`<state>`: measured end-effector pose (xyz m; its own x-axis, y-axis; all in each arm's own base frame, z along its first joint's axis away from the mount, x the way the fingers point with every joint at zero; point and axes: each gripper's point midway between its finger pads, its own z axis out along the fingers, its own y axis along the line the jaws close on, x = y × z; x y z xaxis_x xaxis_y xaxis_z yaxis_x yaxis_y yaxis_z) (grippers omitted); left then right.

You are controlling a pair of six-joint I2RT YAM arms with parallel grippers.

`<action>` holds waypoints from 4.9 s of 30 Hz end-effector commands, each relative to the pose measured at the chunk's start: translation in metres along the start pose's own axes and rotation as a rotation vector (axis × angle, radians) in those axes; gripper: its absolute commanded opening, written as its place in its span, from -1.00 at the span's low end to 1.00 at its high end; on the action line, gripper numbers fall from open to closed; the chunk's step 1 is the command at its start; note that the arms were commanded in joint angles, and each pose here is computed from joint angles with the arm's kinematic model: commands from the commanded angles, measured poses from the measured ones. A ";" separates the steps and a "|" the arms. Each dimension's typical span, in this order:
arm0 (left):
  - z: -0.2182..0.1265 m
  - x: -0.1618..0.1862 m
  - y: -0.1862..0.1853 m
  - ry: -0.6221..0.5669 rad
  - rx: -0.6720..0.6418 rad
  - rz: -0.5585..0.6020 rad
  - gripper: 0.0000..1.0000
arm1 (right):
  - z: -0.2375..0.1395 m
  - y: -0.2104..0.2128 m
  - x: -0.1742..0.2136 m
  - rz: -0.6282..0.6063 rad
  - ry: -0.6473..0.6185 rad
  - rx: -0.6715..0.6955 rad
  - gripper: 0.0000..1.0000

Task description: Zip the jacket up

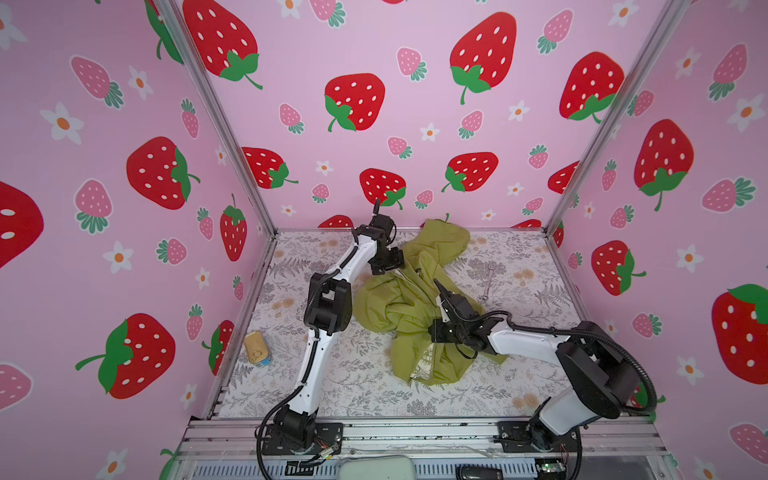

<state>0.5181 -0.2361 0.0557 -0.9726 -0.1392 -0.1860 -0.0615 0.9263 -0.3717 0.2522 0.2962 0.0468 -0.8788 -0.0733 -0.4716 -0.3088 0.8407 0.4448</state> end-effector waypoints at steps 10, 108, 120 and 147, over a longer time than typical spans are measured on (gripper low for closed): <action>-0.050 -0.034 -0.055 -0.159 0.204 0.010 -0.77 | -0.003 0.004 -0.007 -0.018 -0.009 -0.003 -1.00; -0.090 0.106 0.034 -0.146 0.031 -0.057 0.53 | 0.007 -0.066 -0.112 0.093 -0.088 -0.057 0.53; -0.068 0.090 0.026 -0.158 0.069 -0.056 -0.45 | 0.009 -0.054 -0.123 0.116 -0.104 -0.129 -0.85; -0.148 0.037 0.038 -0.336 -0.107 -0.045 -1.00 | -0.089 -0.098 -0.195 0.145 -0.314 0.215 -1.00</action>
<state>0.4434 -0.1632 0.1520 -0.8682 -0.2454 -0.4313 -0.1195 0.9470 -0.2983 0.4152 0.1820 0.1718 -0.7267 0.2070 -0.6550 -0.1020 0.9104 0.4009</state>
